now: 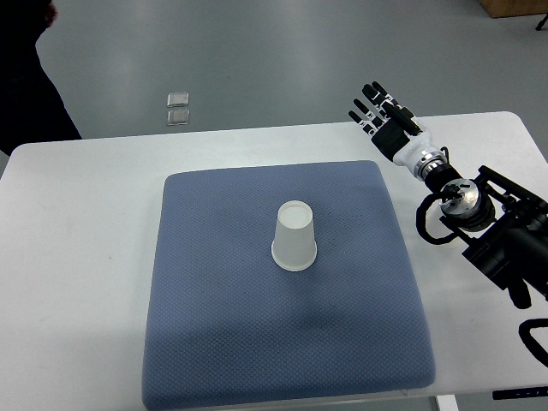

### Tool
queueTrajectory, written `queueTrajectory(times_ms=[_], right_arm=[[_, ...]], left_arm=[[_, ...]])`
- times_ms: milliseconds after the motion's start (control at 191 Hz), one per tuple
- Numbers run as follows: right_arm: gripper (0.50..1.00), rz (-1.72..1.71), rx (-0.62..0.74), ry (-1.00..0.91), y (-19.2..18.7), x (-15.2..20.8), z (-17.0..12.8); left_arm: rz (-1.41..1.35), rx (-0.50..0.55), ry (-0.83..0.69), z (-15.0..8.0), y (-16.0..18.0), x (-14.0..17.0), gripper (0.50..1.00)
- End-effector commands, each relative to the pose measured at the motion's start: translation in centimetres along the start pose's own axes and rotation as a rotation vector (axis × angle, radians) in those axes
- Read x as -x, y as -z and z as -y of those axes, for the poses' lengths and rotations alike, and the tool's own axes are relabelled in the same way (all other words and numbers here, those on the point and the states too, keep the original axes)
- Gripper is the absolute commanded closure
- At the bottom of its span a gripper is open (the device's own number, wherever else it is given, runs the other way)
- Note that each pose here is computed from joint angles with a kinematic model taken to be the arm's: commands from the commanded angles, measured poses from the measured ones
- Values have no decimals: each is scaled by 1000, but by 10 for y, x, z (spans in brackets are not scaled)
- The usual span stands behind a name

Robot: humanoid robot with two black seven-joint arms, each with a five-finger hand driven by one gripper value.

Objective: Stack paper cups
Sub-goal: 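Raise the right hand and move it above the loose white paper cup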

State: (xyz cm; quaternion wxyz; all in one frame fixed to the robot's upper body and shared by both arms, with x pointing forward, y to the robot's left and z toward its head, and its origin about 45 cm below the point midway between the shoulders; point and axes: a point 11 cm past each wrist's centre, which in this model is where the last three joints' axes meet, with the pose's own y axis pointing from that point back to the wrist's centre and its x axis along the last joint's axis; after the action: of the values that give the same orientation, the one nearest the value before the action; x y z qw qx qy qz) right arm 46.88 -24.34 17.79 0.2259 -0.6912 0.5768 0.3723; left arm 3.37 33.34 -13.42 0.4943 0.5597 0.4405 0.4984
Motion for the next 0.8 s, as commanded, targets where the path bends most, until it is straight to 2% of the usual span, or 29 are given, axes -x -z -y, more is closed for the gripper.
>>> queueTrajectory(times_ms=[0,435,529,602,796], right_arm=[[574,0,0,0,0,0,0],[574,-107,43,50,-4,9,1],[574,-191,55,97,1,21,3],[574,-276,51,130,22,32,5],[574,-672,267,209,49,42,-1]], left_arm=[[2,-4,1,0,0,0,500],[1,-2,9,0,0,3,500],[4,-2,10,0,0,4,500],[6,-2,15,0,0,5,500],[9,2,39,-1,-1,14,500]])
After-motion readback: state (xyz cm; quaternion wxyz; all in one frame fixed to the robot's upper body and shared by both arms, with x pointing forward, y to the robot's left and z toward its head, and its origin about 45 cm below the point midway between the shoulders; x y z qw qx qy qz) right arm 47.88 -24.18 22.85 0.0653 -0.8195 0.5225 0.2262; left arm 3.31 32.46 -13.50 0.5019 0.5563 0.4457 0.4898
